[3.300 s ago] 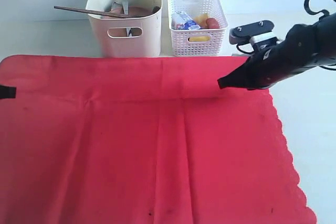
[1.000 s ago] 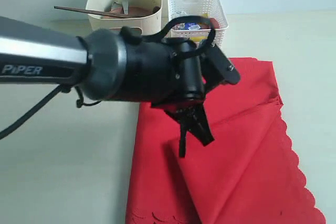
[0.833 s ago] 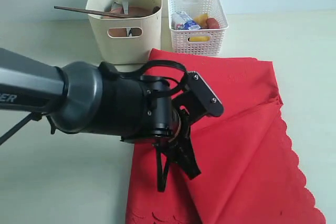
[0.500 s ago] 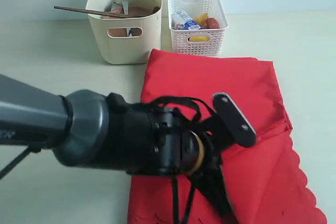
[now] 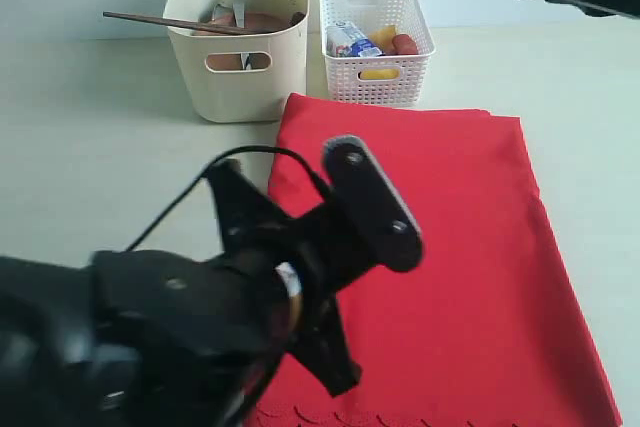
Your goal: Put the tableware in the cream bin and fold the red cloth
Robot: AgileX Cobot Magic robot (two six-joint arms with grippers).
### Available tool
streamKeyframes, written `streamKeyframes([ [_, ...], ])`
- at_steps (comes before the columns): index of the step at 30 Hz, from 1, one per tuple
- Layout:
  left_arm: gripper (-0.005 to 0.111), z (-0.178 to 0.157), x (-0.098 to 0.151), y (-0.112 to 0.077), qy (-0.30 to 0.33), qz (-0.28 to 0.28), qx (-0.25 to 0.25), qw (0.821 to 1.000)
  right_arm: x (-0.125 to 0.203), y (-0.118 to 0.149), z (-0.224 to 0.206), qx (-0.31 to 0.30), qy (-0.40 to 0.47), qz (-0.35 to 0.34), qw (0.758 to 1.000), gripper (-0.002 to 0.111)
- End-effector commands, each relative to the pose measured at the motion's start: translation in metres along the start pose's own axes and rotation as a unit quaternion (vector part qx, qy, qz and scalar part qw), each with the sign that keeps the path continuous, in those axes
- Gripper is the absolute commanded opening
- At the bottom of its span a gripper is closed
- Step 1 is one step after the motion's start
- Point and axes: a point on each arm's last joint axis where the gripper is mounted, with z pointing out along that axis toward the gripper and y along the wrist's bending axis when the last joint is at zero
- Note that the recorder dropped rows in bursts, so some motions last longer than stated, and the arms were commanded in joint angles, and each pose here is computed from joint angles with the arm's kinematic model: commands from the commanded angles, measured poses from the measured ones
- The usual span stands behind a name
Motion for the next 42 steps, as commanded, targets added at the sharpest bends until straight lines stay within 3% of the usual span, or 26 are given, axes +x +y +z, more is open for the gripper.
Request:
streamKeyframes([
  [1,0.0,-0.032,0.036,0.034,-0.056,-0.118,-0.036,0.991,0.009,0.007,0.019,-0.04,0.038,-0.013,0.998,0.0],
  [5,0.0,-0.056,0.073,0.057,-0.13,-0.197,-0.036,0.971,0.018,0.015,0.049,-0.089,0.079,-0.021,0.993,0.0],
  [9,0.0,-0.078,0.109,0.077,-0.212,-0.266,-0.021,0.94,0.031,0.026,0.08,-0.156,0.147,-0.021,0.977,0.0],
  [16,0.0,-0.101,0.156,0.097,-0.288,-0.335,-0.003,0.897,0.077,0.062,0.133,-0.179,0.236,-0.057,0.953,0.0],
  [19,0.0,-0.106,0.16,0.101,-0.306,-0.35,0.001,0.885,0.107,0.063,0.164,-0.144,0.276,-0.084,0.947,0.0],
  [23,0.0,-0.106,0.16,0.101,-0.305,-0.349,0.0,0.886,0.132,0.048,0.179,-0.071,0.335,-0.109,0.933,0.0],
  [25,0.0,-0.106,0.16,0.101,-0.305,-0.349,0.002,0.886,0.134,0.036,0.177,-0.012,0.361,-0.124,0.924,0.0],
  [28,0.0,-0.106,0.16,0.101,-0.305,-0.349,0.002,0.886,0.133,0.01,0.17,0.13,0.391,-0.158,0.898,0.0],
  [31,0.0,-0.106,0.16,0.101,-0.305,-0.349,0.002,0.886,0.127,-0.006,0.166,0.207,0.384,-0.194,0.879,0.0],
  [34,0.0,-0.106,0.16,0.101,-0.305,-0.349,0.002,0.886,0.121,-0.022,0.167,0.237,0.369,-0.213,0.873,0.0],
  [38,0.0,-0.106,0.16,0.101,-0.305,-0.349,0.002,0.886,0.117,-0.045,0.166,0.262,0.365,-0.19,0.873,0.0],
  [42,0.0,-0.106,0.16,0.101,-0.305,-0.349,0.002,0.886,0.099,-0.046,0.15,0.261,0.328,-0.116,0.9,0.0],
])
